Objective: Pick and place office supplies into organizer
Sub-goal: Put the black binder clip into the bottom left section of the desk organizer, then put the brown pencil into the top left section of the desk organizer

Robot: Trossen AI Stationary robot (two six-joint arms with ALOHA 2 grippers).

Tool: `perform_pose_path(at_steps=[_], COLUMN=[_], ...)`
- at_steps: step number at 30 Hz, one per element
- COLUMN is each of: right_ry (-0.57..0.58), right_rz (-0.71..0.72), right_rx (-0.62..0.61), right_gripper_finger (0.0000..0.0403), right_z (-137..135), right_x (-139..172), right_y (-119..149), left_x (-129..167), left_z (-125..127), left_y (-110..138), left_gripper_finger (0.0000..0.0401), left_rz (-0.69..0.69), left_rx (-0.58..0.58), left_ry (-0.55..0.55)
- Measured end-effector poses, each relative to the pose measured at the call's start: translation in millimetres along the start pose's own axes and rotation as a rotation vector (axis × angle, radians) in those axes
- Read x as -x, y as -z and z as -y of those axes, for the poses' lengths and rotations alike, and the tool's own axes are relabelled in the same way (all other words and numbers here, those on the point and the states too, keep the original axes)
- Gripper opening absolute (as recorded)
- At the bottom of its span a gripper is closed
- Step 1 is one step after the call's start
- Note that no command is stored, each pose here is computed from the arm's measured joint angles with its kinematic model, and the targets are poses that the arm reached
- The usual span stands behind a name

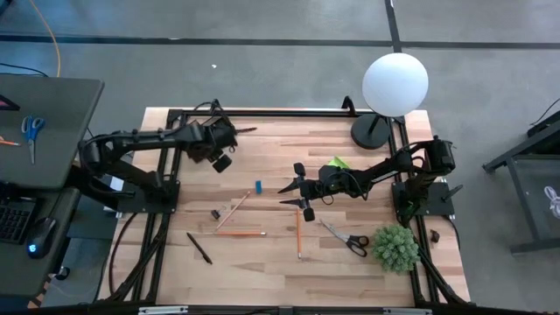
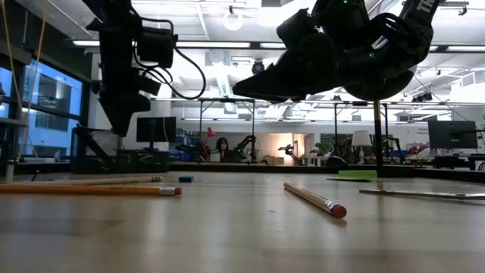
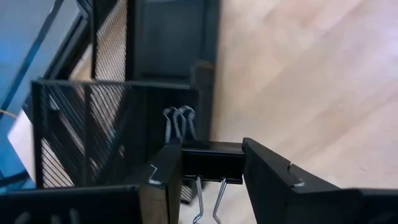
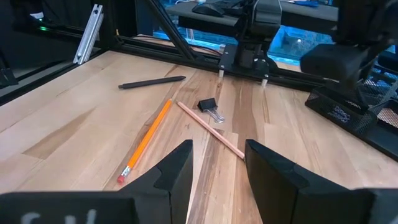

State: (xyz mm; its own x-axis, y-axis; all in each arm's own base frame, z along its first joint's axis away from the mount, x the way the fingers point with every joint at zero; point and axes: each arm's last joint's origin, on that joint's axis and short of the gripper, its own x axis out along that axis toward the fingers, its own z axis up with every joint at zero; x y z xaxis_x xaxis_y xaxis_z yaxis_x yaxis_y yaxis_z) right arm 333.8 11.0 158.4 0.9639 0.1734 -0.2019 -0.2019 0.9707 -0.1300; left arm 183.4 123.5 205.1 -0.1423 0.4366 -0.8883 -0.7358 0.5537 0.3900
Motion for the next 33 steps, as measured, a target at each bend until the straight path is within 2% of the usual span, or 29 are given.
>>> perform_pose_path(at_steps=[6,11,20,26,33], right_ry=[0.0,0.0,-0.001,0.009,0.025], right_rz=[0.0,0.0,-0.008,-0.01,-0.029], right_rx=[0.0,0.0,-0.001,-0.001,-0.004], right_gripper_finger=[0.0137,0.0137,0.0138,0.0137,0.0138], right_z=[0.0,0.0,-0.1,0.2,0.4], right_x=[0.0,0.0,0.0,0.0,0.0], right_y=[0.0,0.0,0.8,0.9,2.6], left_x=[-6.5,-10.8,-26.3,-28.3,-28.3], left_z=[-12.3,-21.4,-16.8,-17.1,-17.2], left_y=[-7.0,-8.9,0.4,0.0,0.0], left_gripper_finger=[0.0117,0.0117,0.0119,0.0159,0.0221], left_rz=[0.015,0.007,0.019,0.043,0.044], left_rx=[-0.068,-0.057,-0.062,-0.051,-0.05], left_ry=[-0.019,-0.056,-0.111,-0.16,-0.163])
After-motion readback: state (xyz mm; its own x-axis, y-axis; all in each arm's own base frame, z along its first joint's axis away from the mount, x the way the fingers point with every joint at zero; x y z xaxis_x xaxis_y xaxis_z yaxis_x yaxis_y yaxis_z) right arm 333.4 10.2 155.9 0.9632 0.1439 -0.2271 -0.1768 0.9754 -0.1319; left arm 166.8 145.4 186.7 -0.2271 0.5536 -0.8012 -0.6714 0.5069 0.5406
